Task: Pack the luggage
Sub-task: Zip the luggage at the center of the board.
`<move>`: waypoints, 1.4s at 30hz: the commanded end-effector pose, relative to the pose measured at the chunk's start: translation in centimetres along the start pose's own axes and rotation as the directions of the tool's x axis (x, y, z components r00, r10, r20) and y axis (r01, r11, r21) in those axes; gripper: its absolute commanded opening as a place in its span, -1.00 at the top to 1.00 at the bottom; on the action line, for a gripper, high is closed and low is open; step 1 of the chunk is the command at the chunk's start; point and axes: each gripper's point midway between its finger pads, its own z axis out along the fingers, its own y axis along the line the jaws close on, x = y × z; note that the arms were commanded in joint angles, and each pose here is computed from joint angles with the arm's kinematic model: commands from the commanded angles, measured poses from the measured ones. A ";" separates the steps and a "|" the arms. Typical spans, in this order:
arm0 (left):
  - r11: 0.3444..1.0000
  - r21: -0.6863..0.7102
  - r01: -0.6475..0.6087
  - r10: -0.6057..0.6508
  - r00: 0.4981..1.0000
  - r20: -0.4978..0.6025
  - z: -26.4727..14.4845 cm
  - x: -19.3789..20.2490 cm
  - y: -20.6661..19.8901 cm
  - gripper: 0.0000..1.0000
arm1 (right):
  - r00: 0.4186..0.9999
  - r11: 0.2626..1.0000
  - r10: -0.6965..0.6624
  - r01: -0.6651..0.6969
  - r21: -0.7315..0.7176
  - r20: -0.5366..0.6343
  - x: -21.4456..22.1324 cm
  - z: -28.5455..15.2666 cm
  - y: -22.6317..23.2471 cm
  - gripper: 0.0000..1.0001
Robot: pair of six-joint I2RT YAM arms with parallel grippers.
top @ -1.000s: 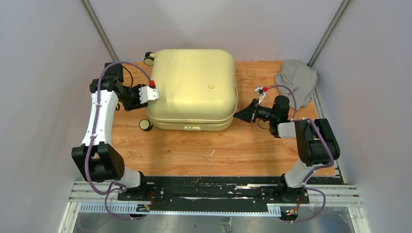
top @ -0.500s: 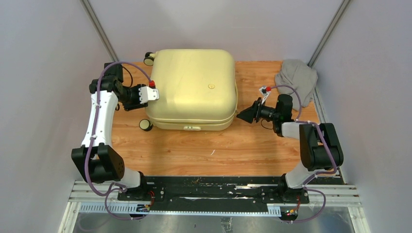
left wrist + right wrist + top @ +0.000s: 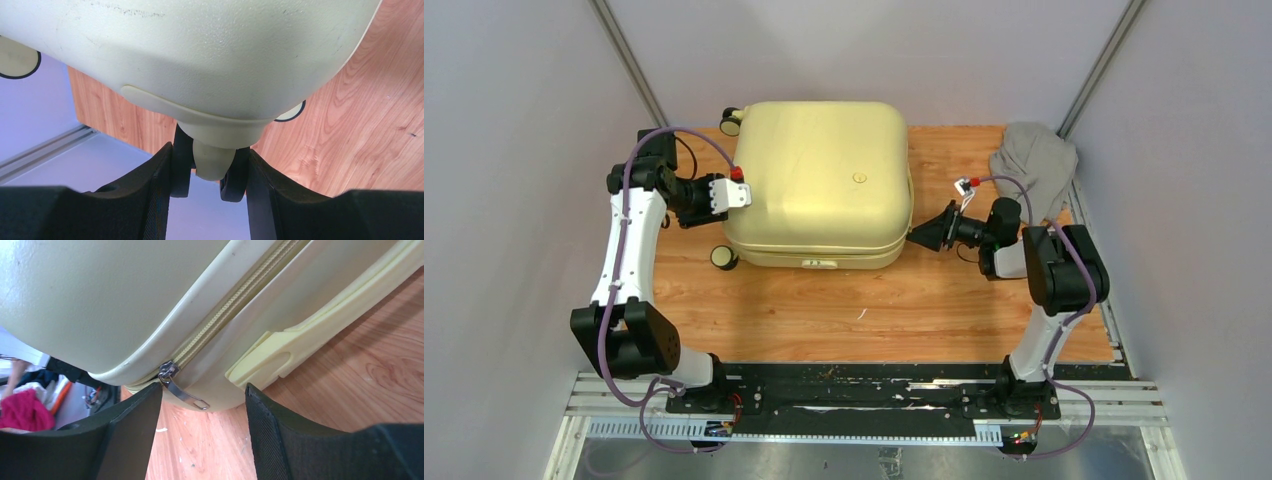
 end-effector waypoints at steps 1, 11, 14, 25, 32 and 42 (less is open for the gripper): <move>0.993 -0.120 -0.012 0.014 1.000 0.016 -2.1 -1.0 2.0 0.89 | 0.997 0.991 -0.049 0.057 -0.118 0.067 -2.7 0.4 1.6 -0.29; 0.992 -0.128 -0.011 0.013 1.000 0.014 -2.3 -1.1 2.4 0.90 | 0.999 0.984 -0.026 0.030 -0.176 0.023 -1.2 1.5 2.3 0.26; 0.992 -0.126 -0.012 0.014 1.000 0.014 -2.2 -1.1 2.4 0.91 | 1.000 0.984 -0.013 0.016 -0.179 0.018 -1.1 1.4 2.5 0.31; 0.991 -0.132 -0.014 0.015 1.000 0.007 -2.3 -1.1 2.7 0.96 | 1.000 0.983 -0.001 0.002 -0.185 0.006 0.1 1.0 4.0 0.40; 0.989 -0.150 0.001 -0.004 1.000 -0.019 -2.8 -0.7 3.5 1.00 | 1.000 0.982 0.000 0.000 -0.186 0.002 0.3 1.3 4.1 0.12; 0.987 -0.158 0.041 -0.044 0.999 -0.021 -2.8 -0.6 4.0 1.00 | 1.000 0.981 -0.008 0.009 -0.192 0.008 -0.2 1.5 4.2 0.82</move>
